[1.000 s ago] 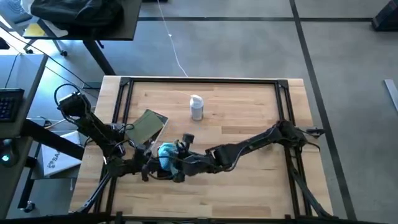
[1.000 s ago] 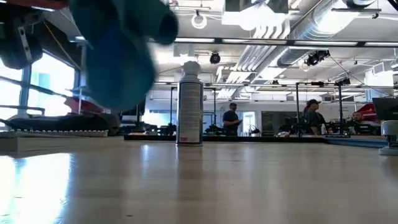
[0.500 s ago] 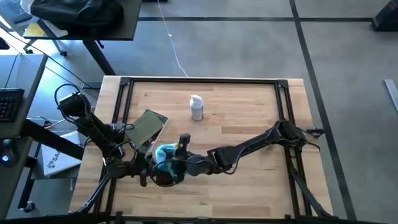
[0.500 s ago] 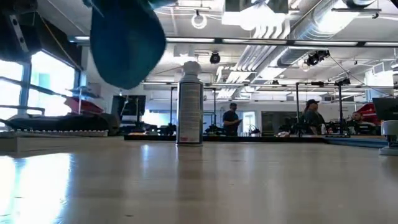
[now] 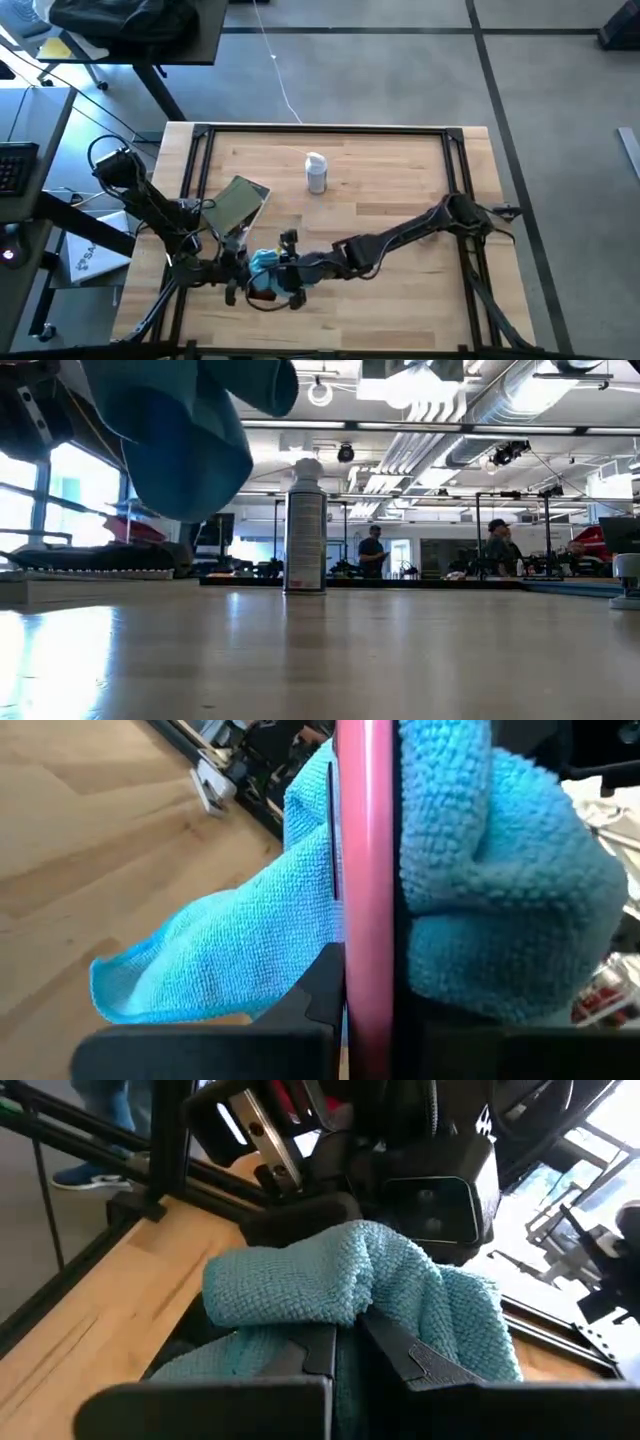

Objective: Apply microfiber cloth
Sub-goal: Wipe the cellphone with the microfiber towel

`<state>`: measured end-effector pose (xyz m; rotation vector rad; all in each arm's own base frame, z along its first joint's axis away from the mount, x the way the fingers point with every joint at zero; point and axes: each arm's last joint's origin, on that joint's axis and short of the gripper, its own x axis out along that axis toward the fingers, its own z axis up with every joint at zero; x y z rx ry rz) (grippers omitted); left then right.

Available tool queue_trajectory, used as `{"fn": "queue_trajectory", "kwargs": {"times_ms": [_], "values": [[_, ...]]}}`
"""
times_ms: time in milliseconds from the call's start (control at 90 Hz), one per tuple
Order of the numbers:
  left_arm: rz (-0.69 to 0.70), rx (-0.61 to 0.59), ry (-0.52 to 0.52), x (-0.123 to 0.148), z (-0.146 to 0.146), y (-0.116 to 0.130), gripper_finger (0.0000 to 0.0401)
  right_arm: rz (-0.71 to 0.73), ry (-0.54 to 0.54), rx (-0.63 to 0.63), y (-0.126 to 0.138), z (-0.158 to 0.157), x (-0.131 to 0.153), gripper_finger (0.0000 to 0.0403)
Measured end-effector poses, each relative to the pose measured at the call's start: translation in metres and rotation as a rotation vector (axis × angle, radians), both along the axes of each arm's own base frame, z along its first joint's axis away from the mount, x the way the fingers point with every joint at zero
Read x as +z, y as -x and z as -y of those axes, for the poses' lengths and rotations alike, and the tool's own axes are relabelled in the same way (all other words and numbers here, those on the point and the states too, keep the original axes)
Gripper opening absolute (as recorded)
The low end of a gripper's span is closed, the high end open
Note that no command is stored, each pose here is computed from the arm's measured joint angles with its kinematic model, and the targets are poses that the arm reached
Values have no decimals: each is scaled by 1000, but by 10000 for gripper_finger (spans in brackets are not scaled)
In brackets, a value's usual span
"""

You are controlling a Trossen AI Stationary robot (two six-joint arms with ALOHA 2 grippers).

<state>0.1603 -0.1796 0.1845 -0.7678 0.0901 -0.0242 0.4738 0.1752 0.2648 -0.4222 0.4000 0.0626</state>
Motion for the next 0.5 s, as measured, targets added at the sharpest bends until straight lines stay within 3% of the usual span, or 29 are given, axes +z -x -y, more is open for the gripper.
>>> {"fn": "queue_trajectory", "kwargs": {"times_ms": [278,411,500], "values": [[-15,-52,-26,-1,-2,-4,14,70,-8,-11,-9,15,5,0],[-20,-47,-36,-2,-2,-4,14,84,18,-83,-11,23,7,0],[-36,-87,-46,-4,0,-3,13,82,105,-176,-8,29,12,0]]}}
